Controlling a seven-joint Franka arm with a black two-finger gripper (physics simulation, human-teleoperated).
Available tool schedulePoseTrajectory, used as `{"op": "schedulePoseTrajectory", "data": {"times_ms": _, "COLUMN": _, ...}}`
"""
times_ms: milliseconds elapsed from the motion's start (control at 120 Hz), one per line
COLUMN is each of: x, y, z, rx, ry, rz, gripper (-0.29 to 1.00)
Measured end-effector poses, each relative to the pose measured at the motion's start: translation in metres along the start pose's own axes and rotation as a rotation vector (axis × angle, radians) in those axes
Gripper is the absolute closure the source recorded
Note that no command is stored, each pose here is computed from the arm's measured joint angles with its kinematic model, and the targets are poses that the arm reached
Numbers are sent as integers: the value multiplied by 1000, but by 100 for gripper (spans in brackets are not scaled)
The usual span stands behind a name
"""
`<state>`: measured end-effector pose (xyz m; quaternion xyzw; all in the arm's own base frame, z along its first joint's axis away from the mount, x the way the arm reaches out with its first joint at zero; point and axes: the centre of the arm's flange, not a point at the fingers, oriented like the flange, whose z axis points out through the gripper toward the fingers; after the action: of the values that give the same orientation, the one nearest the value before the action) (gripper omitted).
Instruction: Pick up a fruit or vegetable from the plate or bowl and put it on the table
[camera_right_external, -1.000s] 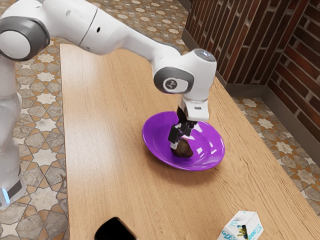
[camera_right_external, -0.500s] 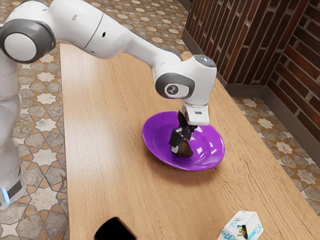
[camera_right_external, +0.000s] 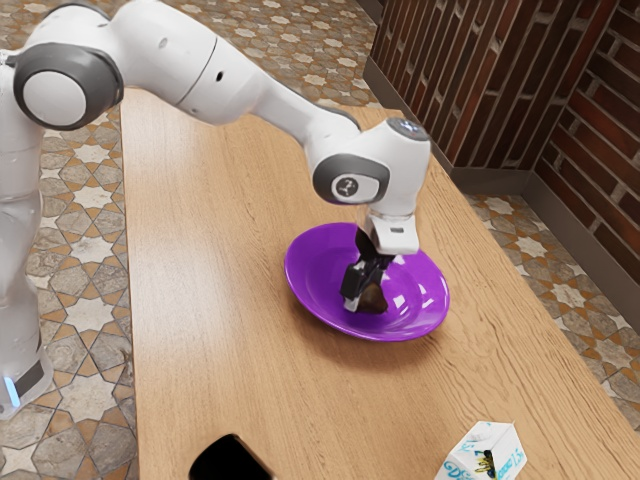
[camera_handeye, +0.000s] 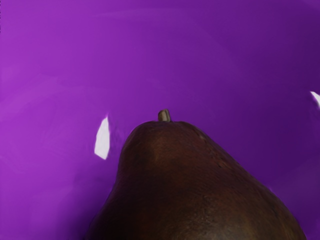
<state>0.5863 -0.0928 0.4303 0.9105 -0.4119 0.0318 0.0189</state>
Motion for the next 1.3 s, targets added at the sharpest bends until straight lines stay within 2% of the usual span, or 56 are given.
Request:
{"op": "schedulePoseTrajectory", "data": {"times_ms": 167, "x": -1, "y": -6, "z": -1, "rx": 1, "ry": 32, "rz": -25, "gripper": 26}}
{"op": "schedulePoseTrajectory", "data": {"times_ms": 250, "x": 0, "y": -7, "z": -5, "rx": 16, "ry": 48, "rz": -29, "gripper": 37}}
{"op": "schedulePoseTrajectory", "data": {"times_ms": 358, "x": 1, "y": -7, "z": -18, "rx": 43, "ry": 72, "rz": -32, "gripper": 41}}
{"op": "schedulePoseTrajectory", "data": {"times_ms": 517, "x": -3, "y": -1, "z": -100, "rx": 167, "ry": 171, "rz": -13, "gripper": 41}}
{"op": "schedulePoseTrajectory", "data": {"times_ms": 633, "x": -15, "y": -11, "z": -144, "rx": 231, "ry": 228, "rz": -32, "gripper": 41}}
{"op": "schedulePoseTrajectory", "data": {"times_ms": 708, "x": -66, "y": -58, "z": -164, "rx": 273, "ry": 236, "rz": -147, "gripper": 43}}
{"op": "schedulePoseTrajectory", "data": {"times_ms": 792, "x": -185, "y": -136, "z": -179, "rx": 328, "ry": 213, "rz": -384, "gripper": 43}}
{"op": "schedulePoseTrajectory", "data": {"times_ms": 858, "x": -272, "y": -172, "z": -185, "rx": 359, "ry": 190, "rz": -540, "gripper": 47}}
{"op": "schedulePoseTrajectory", "data": {"times_ms": 925, "x": -307, "y": -182, "z": -187, "rx": 371, "ry": 179, "rz": -597, "gripper": 48}}
{"op": "schedulePoseTrajectory", "data": {"times_ms": 983, "x": -297, "y": -179, "z": -187, "rx": 369, "ry": 181, "rz": -576, "gripper": 49}}
{"op": "schedulePoseTrajectory", "data": {"times_ms": 1033, "x": -274, "y": -173, "z": -185, "rx": 359, "ry": 189, "rz": -534, "gripper": 36}}
{"op": "schedulePoseTrajectory", "data": {"times_ms": 1117, "x": -248, "y": -161, "z": -187, "rx": 348, "ry": 208, "rz": -479, "gripper": 24}}
{"op": "schedulePoseTrajectory", "data": {"times_ms": 1200, "x": -258, "y": -163, "z": -191, "rx": 350, "ry": 210, "rz": -487, "gripper": 13}}
{"op": "schedulePoseTrajectory", "data": {"times_ms": 1300, "x": -274, "y": -166, "z": -197, "rx": 360, "ry": 210, "rz": -505, "gripper": 6}}
